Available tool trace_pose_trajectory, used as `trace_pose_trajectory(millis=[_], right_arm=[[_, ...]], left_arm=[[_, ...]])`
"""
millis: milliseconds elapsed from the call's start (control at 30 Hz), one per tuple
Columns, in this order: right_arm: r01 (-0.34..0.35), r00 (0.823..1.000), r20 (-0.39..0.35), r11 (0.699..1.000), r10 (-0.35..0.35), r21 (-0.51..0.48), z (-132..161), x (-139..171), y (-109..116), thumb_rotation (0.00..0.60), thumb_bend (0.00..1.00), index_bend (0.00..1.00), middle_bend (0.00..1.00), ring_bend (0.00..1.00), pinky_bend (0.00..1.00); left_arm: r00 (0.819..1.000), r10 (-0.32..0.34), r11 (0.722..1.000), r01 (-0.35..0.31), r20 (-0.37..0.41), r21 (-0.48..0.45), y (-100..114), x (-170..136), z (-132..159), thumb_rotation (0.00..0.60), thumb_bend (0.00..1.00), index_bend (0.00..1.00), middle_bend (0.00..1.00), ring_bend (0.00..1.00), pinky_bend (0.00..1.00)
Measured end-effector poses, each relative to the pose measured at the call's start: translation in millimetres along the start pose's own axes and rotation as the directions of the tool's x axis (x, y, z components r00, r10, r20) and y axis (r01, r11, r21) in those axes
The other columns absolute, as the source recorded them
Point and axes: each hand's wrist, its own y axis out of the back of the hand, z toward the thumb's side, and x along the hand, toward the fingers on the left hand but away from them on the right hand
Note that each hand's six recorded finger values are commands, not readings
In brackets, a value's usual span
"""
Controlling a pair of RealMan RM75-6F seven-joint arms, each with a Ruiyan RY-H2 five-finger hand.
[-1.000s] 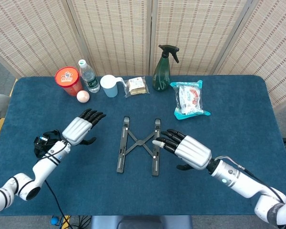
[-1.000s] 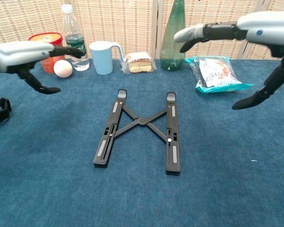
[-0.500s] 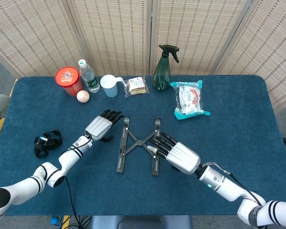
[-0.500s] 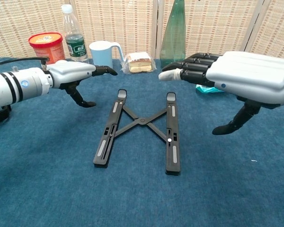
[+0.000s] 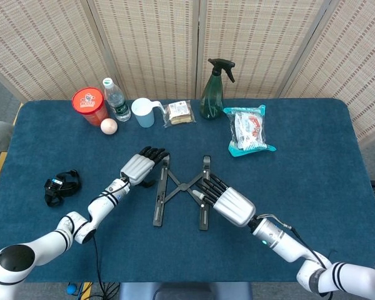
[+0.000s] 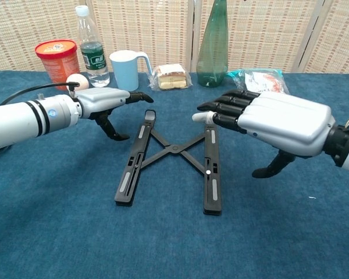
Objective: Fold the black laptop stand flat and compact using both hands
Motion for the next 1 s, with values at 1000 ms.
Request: trace_pose_trajectory(millis=[1000], right_arm=[[-0.012, 1.0, -0.022, 0.998, 0.014, 0.058, 22, -38, -34, 0.6, 0.0, 0.0, 0.0, 0.0, 0.0]], left_arm=[[1.0, -0.012, 0.998, 0.01, -0.025, -0.066, -14, 6, -1, 0.6, 0.27, 0.0, 0.0, 0.0, 0.0]])
